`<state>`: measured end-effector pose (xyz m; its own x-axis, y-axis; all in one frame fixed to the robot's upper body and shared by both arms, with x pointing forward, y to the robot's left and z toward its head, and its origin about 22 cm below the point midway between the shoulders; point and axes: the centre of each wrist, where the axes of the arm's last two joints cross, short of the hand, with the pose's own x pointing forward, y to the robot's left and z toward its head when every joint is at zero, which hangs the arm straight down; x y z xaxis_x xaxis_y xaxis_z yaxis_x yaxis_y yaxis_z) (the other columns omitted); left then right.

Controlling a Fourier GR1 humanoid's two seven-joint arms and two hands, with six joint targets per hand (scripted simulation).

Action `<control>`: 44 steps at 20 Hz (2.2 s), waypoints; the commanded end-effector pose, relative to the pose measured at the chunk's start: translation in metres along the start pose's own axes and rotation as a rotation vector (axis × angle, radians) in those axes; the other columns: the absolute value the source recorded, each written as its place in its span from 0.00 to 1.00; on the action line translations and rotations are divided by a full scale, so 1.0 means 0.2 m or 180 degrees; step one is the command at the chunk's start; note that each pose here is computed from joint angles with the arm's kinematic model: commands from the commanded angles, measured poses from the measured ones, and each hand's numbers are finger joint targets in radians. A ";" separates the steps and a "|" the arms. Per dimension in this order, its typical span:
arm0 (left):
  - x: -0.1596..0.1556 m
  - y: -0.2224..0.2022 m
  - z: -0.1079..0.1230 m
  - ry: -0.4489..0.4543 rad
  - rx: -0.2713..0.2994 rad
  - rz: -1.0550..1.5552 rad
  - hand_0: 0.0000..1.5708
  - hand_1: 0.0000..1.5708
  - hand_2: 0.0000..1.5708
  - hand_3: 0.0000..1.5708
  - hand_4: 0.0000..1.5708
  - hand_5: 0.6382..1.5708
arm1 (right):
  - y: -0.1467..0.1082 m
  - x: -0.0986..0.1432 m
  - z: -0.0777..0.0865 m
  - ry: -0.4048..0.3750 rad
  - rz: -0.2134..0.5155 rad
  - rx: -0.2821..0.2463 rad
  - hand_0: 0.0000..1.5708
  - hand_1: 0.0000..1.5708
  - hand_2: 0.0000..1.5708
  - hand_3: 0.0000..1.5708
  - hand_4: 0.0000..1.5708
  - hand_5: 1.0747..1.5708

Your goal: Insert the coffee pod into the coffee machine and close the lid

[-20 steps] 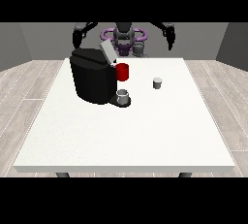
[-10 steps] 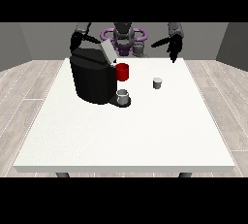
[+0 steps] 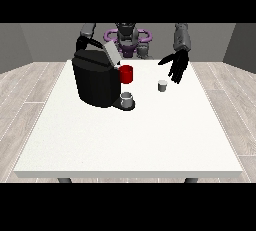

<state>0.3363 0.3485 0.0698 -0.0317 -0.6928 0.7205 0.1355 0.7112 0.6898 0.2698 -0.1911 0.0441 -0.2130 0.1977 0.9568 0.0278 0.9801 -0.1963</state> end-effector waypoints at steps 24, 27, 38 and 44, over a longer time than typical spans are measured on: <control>-0.06 -0.16 -0.23 0.0143 -0.0296 -0.1659 0.56 0.56 0.65 0.56 0.22 1.00 | 0.08 -0.07 -0.13 0.0291 0.0008 0.0143 0.00 0.00 0.00 0.00 0.00 1.00; -0.09 -0.13 -0.23 0.0286 -0.0416 -0.1769 0.48 0.48 0.59 0.49 0.22 1.00 | 0.06 -0.05 -0.14 0.0346 0.0009 0.0228 0.00 0.00 0.00 0.00 0.00 1.00; -0.01 -0.24 -0.31 -0.0102 -0.0440 -0.1726 0.76 0.76 0.82 0.77 0.32 1.00 | -0.01 -0.28 -0.09 0.0572 -0.0101 -0.0009 0.00 0.00 0.00 0.00 0.00 1.00; 0.19 -0.20 -0.41 -0.0481 -0.0556 -0.1153 0.92 0.92 0.91 0.86 0.33 1.00 | -0.04 -0.34 -0.11 0.0773 0.0212 -0.0187 0.00 0.00 0.00 0.00 0.00 1.00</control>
<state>0.4009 0.2967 0.0436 -0.1959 -0.9039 0.3803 0.2414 0.3314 0.9121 0.3012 -0.2014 -0.0020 0.0102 0.2383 0.9711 0.0494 0.9699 -0.2386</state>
